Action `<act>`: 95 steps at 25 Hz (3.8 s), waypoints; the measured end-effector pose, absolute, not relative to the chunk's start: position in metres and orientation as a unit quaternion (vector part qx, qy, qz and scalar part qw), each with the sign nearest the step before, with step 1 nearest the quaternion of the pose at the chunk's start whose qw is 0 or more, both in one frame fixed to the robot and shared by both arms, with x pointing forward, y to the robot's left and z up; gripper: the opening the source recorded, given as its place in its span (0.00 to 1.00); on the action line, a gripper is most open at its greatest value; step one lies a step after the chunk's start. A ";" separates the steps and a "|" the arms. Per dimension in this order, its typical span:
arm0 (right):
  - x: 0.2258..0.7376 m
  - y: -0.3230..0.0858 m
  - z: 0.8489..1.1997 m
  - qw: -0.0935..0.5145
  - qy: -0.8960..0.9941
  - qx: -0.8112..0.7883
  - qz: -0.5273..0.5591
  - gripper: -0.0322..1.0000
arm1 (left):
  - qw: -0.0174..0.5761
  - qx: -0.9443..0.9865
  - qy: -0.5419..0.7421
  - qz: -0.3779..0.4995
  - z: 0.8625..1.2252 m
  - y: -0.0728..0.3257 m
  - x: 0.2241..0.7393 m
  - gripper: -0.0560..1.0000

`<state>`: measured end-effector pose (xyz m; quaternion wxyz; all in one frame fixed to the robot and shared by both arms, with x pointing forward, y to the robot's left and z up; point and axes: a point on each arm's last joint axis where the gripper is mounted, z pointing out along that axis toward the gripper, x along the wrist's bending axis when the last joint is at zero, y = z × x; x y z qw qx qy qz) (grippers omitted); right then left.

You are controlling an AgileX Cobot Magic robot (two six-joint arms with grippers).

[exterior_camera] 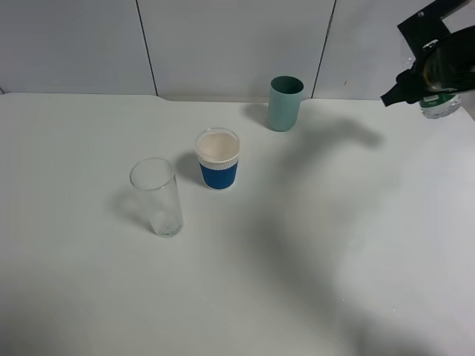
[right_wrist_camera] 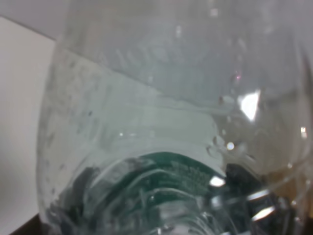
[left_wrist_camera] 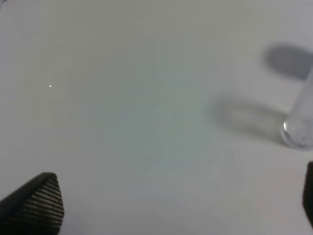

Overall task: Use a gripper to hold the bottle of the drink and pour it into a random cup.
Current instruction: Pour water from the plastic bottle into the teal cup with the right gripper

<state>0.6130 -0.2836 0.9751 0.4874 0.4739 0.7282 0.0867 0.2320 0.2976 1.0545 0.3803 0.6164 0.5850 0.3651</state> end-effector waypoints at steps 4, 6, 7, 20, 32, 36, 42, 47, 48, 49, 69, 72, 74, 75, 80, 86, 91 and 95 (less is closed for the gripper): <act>0.631 -0.262 0.970 0.490 0.738 0.453 0.097 0.54 | 0.380 0.616 0.585 0.365 1.054 0.298 0.232 0.99; 0.639 -0.251 0.965 0.491 0.744 0.443 0.098 0.54 | 0.380 0.616 0.585 0.365 1.054 0.298 0.232 0.99; 0.643 -0.246 0.963 0.492 0.747 0.436 0.097 0.54 | 0.380 0.616 0.585 0.365 1.054 0.298 0.232 0.99; 0.661 -0.209 0.948 0.496 0.788 0.355 0.077 0.54 | 0.380 0.616 0.585 0.365 1.054 0.298 0.232 0.99; 0.656 -0.194 0.950 0.515 0.801 0.302 0.038 0.54 | 0.380 0.616 0.585 0.365 1.054 0.298 0.232 0.99; 0.654 -0.185 0.951 0.519 0.806 0.283 0.031 0.54 | 0.380 0.616 0.585 0.365 1.054 0.298 0.232 0.99; 0.652 -0.185 0.953 0.532 0.804 0.264 -0.002 0.54 | 0.380 0.616 0.585 0.365 1.054 0.298 0.232 0.99; 0.652 -0.188 0.955 0.540 0.798 0.267 -0.016 0.54 | 0.380 0.616 0.585 0.365 1.054 0.298 0.232 0.99; 0.652 -0.188 0.955 0.540 0.798 0.267 -0.017 0.54 | 0.380 0.616 0.585 0.365 1.054 0.298 0.232 0.99; 0.652 -0.188 0.955 0.541 0.797 0.268 -0.018 0.54 | 0.380 0.616 0.585 0.365 1.054 0.298 0.232 0.99; 0.652 -0.192 0.943 0.541 0.807 0.217 -0.094 0.54 | 0.380 0.616 0.585 0.365 1.054 0.298 0.232 0.99; 0.652 -0.191 0.942 0.540 0.809 0.215 -0.093 0.54 | 0.380 0.616 0.585 0.365 1.054 0.298 0.232 0.99; 0.652 -0.190 0.942 0.540 0.809 0.214 -0.094 0.54 | 0.380 0.616 0.585 0.365 1.054 0.298 0.232 0.99; 0.652 -0.189 0.942 0.540 0.809 0.212 -0.094 0.54 | 0.380 0.616 0.585 0.365 1.054 0.298 0.232 0.99; 0.651 -0.187 0.943 0.540 0.813 0.192 -0.108 0.54 | 0.380 0.616 0.585 0.365 1.054 0.298 0.232 0.99; 0.649 -0.183 0.945 0.545 0.809 0.183 -0.121 0.54 | 0.380 0.616 0.585 0.365 1.054 0.298 0.232 0.99; 0.648 -0.181 0.946 0.547 0.808 0.172 -0.133 0.54 | 0.380 0.616 0.585 0.365 1.054 0.298 0.232 0.99; 0.648 -0.183 0.947 0.547 0.808 0.160 -0.151 0.54 | 0.380 0.616 0.585 0.365 1.054 0.298 0.232 0.99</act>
